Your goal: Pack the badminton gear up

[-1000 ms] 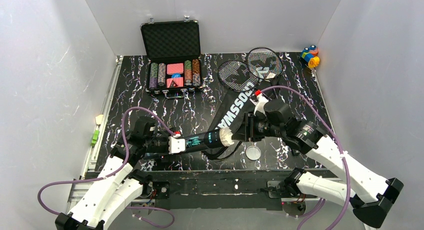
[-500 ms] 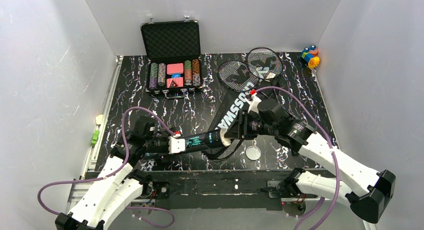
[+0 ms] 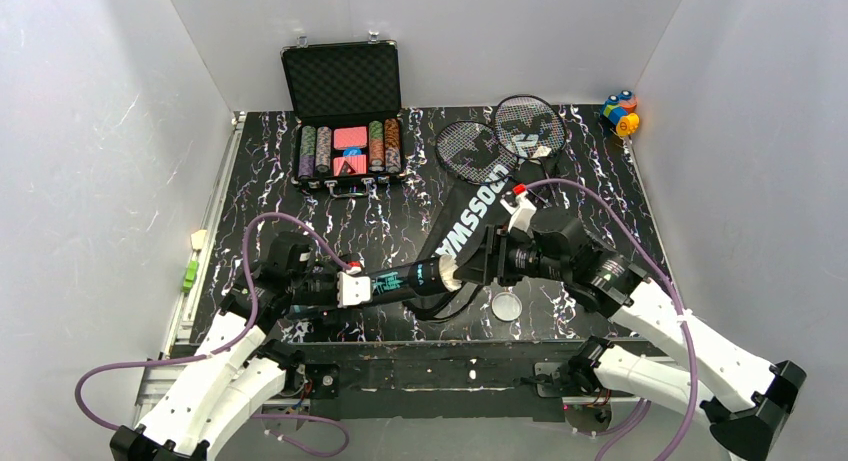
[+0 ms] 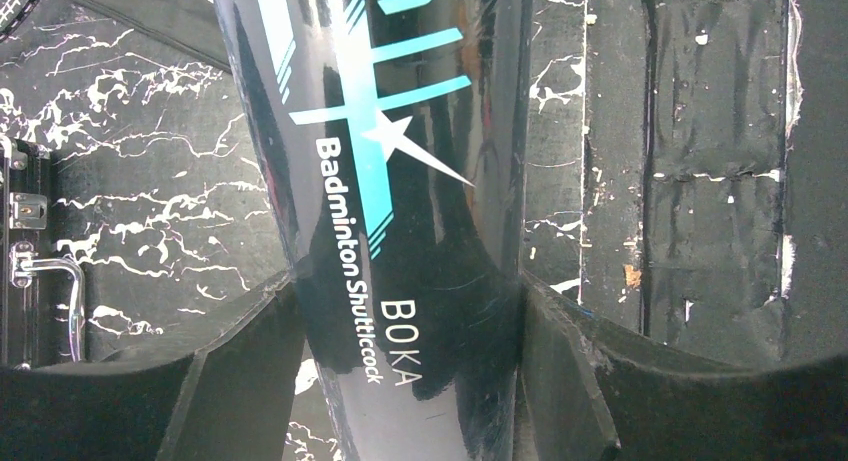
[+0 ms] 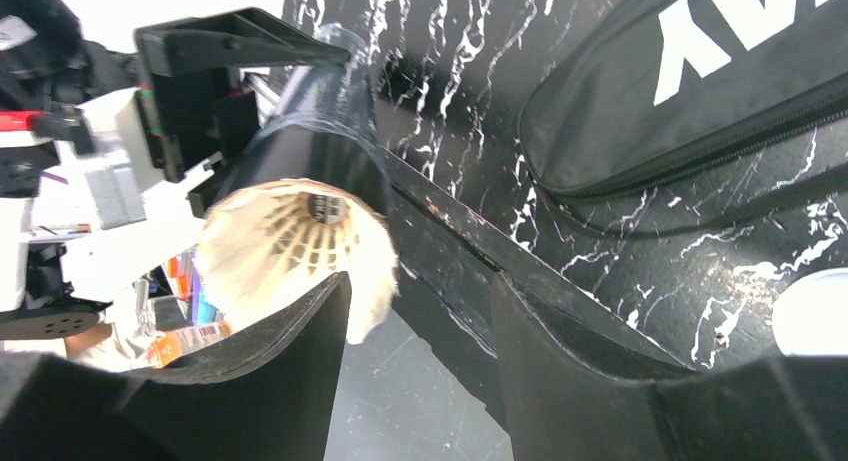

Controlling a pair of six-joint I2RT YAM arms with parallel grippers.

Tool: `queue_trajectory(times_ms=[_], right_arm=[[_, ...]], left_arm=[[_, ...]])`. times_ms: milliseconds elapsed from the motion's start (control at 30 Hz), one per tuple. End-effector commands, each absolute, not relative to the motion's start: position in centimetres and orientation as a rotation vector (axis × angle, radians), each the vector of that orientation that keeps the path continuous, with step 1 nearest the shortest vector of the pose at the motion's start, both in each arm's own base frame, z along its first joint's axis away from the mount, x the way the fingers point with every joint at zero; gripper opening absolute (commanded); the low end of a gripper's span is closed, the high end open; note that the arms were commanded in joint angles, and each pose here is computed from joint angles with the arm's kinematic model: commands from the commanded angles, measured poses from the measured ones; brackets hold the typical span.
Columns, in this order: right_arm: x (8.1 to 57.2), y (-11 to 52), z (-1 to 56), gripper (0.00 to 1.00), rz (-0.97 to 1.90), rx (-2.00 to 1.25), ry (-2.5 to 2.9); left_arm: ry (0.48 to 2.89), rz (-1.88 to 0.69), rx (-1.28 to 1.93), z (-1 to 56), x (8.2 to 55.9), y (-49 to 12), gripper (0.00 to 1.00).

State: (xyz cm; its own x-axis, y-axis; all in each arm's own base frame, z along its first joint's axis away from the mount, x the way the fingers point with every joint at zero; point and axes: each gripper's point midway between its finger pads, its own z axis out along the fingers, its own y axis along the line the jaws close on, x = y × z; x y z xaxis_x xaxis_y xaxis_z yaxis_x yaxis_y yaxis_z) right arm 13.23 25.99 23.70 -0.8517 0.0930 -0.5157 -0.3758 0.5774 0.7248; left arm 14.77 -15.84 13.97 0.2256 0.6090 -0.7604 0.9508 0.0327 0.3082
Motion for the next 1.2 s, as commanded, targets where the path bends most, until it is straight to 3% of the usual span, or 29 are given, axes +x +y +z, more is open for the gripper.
queue_trajectory(times_ms=[0,733,1000,1167], right_arm=[[12.9,26.6,22.7,0.61,1.258,-0.227,2.331],[13.6,31.1,20.7,0.56,1.313,-0.271,2.339],[13.8,32.5,21.3,0.66,1.321,-0.261,2.32],[14.3,30.0,23.7,0.73,1.219,-0.248,2.26]], left_arm=[[1.376,-0.515,1.647,16.8,15.3,-16.8,0.0],[1.359,-0.562,1.609,18.1,15.2,-17.5,0.0],[1.361,-0.569,1.604,17.9,15.1,-17.6,0.0],[1.375,-0.552,1.613,17.2,15.1,-17.3,0.0]])
